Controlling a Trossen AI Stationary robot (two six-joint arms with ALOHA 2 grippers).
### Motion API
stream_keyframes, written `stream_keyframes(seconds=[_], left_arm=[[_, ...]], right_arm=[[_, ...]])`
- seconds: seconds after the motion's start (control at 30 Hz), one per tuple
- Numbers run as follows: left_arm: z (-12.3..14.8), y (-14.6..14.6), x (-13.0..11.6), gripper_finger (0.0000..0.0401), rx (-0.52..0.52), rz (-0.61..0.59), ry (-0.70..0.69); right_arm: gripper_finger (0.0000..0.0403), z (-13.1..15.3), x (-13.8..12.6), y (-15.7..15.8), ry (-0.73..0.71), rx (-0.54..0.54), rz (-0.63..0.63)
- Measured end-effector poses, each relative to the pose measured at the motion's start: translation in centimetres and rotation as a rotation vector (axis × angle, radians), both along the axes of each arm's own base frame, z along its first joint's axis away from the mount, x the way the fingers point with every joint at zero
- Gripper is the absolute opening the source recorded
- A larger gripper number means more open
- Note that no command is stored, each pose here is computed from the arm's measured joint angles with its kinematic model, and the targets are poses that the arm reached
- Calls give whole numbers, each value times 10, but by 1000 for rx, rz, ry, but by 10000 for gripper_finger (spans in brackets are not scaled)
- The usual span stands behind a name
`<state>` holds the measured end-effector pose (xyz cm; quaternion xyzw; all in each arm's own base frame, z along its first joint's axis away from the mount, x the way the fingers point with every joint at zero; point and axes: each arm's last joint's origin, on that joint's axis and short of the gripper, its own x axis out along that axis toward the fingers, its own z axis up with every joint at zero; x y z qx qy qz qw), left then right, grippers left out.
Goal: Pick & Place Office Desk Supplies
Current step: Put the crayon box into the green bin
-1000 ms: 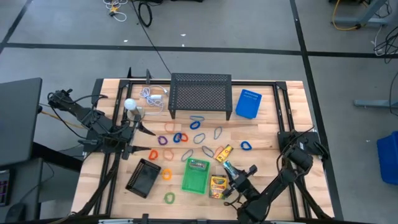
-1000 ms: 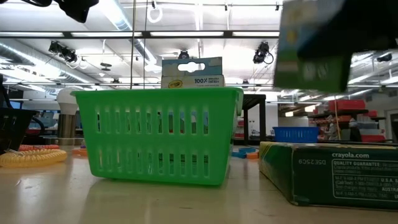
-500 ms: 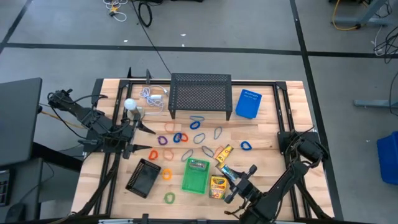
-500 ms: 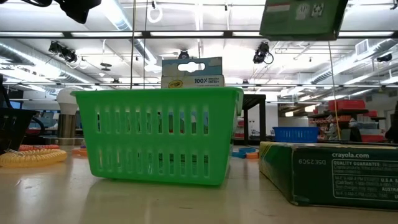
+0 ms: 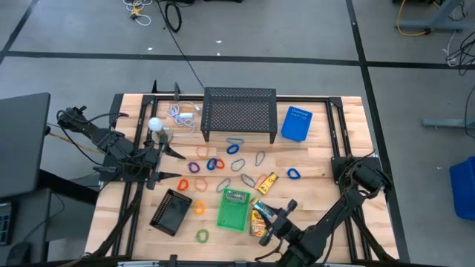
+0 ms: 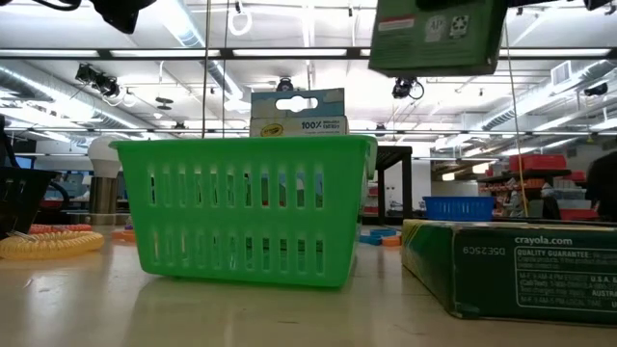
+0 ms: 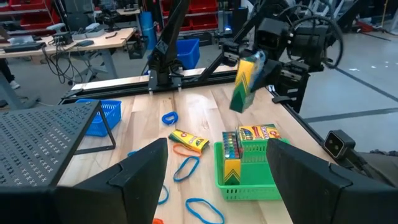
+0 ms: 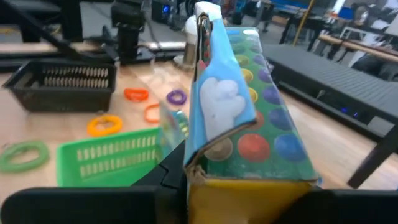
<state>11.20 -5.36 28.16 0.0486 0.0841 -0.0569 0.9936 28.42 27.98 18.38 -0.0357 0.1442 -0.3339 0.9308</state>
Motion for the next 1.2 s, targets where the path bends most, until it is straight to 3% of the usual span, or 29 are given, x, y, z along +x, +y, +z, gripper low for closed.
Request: stream_keyframes(seconds=[0.57,0.83,1.2], left_arm=[[2,0,0,283,8,-4,-24],[3,0,1,283,2,4,-35],[4,0,1,283,-7,12,-43]], right_arm=[[97,5,24,19,74,6,141],[96,13,52,23,148,86,352],[97,32,78,21,92,-10,557]])
